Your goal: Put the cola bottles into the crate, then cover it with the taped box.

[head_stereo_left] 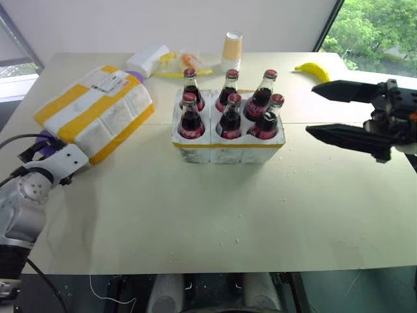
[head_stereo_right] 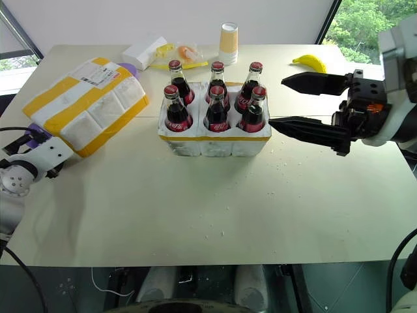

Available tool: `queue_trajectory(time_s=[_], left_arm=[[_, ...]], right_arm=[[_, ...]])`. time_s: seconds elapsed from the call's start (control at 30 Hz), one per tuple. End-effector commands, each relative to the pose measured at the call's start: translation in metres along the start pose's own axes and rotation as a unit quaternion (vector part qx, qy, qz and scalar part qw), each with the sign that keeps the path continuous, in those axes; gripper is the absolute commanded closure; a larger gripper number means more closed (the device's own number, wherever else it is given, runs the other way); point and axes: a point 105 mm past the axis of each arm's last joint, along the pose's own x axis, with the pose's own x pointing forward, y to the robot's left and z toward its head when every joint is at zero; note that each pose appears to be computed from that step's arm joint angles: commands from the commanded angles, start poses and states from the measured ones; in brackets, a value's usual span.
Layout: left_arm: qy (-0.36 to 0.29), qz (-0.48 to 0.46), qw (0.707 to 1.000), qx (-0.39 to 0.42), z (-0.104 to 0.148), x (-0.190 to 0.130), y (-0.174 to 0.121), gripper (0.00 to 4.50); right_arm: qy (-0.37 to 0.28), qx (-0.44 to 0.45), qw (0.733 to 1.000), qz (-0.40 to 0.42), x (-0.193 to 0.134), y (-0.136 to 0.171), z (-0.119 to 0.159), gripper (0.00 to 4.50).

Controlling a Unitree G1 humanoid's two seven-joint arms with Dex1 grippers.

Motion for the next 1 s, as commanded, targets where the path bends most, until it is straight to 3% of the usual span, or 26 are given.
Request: queue_trajectory(time_s=[0.03,0.13,0.23,0.37,0.47,0.6,0.73,0.87,1.0], left_arm=[[-0.01,0.016,1.0,0.011,0.005,0.008,0.007,0.0],[-0.02,0.021,0.999,0.017,0.009,0.015,0.008,0.0],[-0.022,0.029,0.999,0.023,0.008,0.018,0.011,0.8],[-0.022,0.038,0.999,0.022,0.005,0.019,0.014,2.87],[-0.015,0.06,0.998,0.023,0.0,0.017,0.027,3.85],[-0.029,0.1,0.995,0.008,0.006,0.01,0.057,3.85],[-0.079,0.149,0.986,-0.02,0.029,-0.001,0.097,3.85],[-0.153,0.214,0.964,-0.022,0.069,-0.02,0.151,3.85],[-0.284,0.218,0.933,-0.048,0.132,-0.043,0.177,3.85]], right_arm=[[-0.012,-0.026,1.0,-0.006,-0.004,0.005,0.014,0.07],[-0.014,-0.026,1.0,-0.007,-0.004,0.005,0.015,0.07],[-0.015,-0.026,1.0,-0.008,-0.004,0.004,0.015,0.0],[-0.014,-0.025,1.0,-0.009,-0.004,0.003,0.014,0.0],[-0.004,-0.023,1.0,-0.012,-0.006,0.001,0.009,0.0],[0.012,-0.001,1.0,-0.017,-0.01,-0.002,-0.001,0.0],[0.034,0.0,0.999,-0.028,-0.016,-0.007,-0.009,0.0],[0.037,-0.013,0.998,-0.041,-0.016,-0.012,-0.011,0.0],[0.04,-0.012,0.998,-0.045,-0.017,-0.013,-0.015,0.0]])
